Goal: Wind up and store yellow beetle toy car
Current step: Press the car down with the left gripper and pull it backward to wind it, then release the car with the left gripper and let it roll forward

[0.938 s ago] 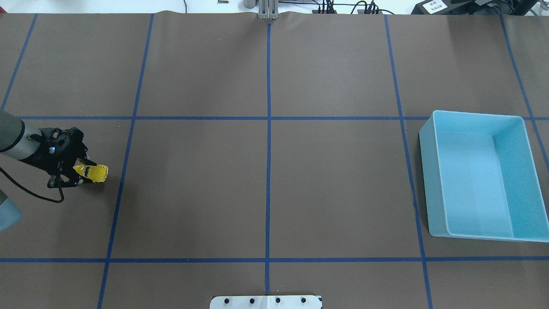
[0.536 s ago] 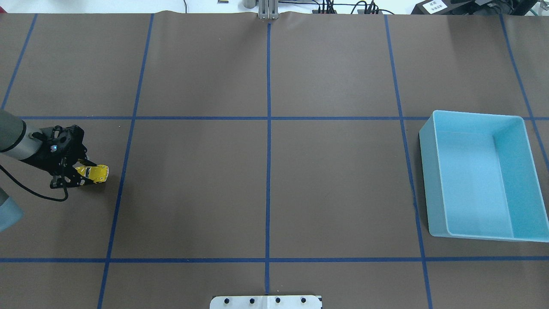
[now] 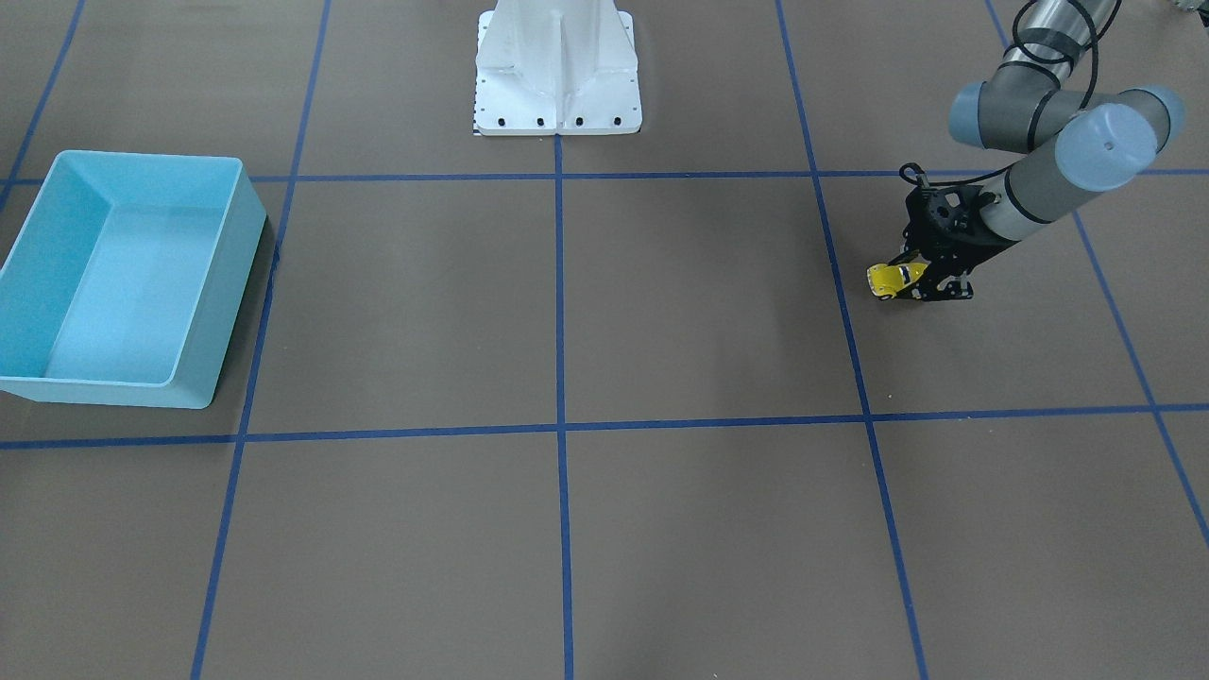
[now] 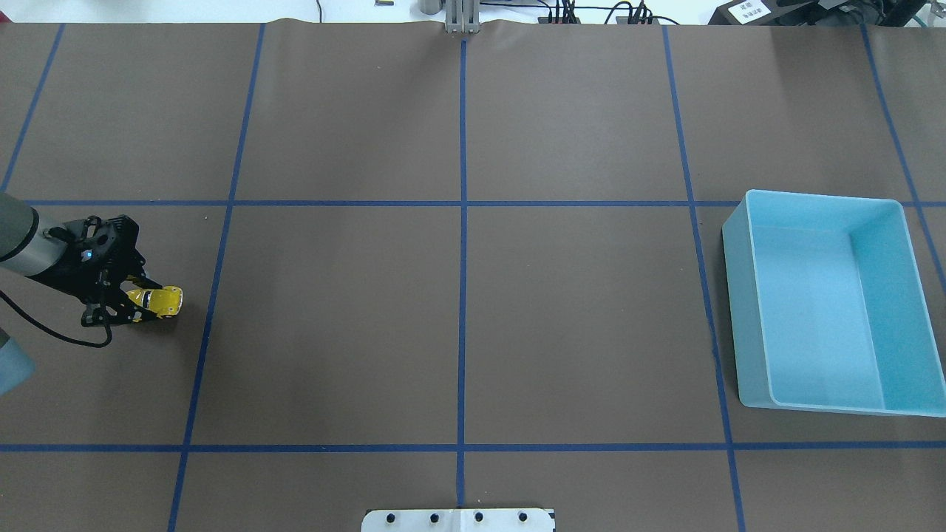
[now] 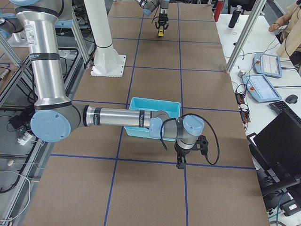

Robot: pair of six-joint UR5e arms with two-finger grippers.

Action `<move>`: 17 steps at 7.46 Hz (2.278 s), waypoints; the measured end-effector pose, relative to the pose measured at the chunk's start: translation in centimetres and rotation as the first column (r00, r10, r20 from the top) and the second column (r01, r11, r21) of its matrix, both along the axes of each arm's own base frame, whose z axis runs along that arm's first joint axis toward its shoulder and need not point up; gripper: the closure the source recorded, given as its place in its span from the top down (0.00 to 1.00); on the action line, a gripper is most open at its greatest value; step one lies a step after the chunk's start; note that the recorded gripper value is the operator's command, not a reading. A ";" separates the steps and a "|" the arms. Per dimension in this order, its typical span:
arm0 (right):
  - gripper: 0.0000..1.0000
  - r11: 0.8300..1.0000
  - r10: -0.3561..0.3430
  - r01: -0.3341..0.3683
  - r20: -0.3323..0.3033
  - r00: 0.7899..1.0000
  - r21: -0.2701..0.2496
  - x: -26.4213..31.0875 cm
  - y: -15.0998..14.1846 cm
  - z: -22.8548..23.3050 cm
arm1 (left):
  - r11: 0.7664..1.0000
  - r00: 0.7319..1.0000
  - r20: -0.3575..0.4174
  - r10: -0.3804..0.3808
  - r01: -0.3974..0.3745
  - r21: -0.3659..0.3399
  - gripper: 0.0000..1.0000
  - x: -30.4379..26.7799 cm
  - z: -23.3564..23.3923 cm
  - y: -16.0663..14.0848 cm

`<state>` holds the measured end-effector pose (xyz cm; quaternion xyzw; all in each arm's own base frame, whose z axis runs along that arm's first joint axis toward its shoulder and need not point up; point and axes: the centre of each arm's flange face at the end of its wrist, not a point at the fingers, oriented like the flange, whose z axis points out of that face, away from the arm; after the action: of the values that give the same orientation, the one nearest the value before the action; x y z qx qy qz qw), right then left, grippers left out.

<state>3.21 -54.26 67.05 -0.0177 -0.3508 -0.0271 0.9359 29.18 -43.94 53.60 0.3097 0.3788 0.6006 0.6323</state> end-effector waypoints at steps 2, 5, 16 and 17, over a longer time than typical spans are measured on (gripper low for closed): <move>1.00 1.000 0.000 0.000 0.000 1.000 0.001 0.0 0.0 0.0 | 1.000 1.000 -0.027 -0.004 0.004 0.005 0.00 -0.9 2.6 -0.4; 1.00 1.000 0.000 0.000 0.000 1.000 0.001 0.0 0.0 -0.1 | 1.000 0.998 -0.061 -0.010 0.008 -0.026 0.00 -4.4 5.9 -1.4; 1.00 1.000 0.000 0.000 0.000 1.000 0.001 0.0 0.0 0.0 | 0.999 0.999 -0.046 0.001 0.001 0.037 1.00 -17.4 20.9 1.0; 1.00 1.000 0.000 0.000 0.000 1.000 0.000 0.0 0.0 0.0 | 0.999 0.999 -0.044 -0.009 0.010 0.032 1.00 -18.5 21.9 1.4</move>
<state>3.21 -54.27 67.03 -0.0175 -0.3509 -0.0272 0.9359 10.66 -42.50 75.49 0.3350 0.3814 0.5967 0.6215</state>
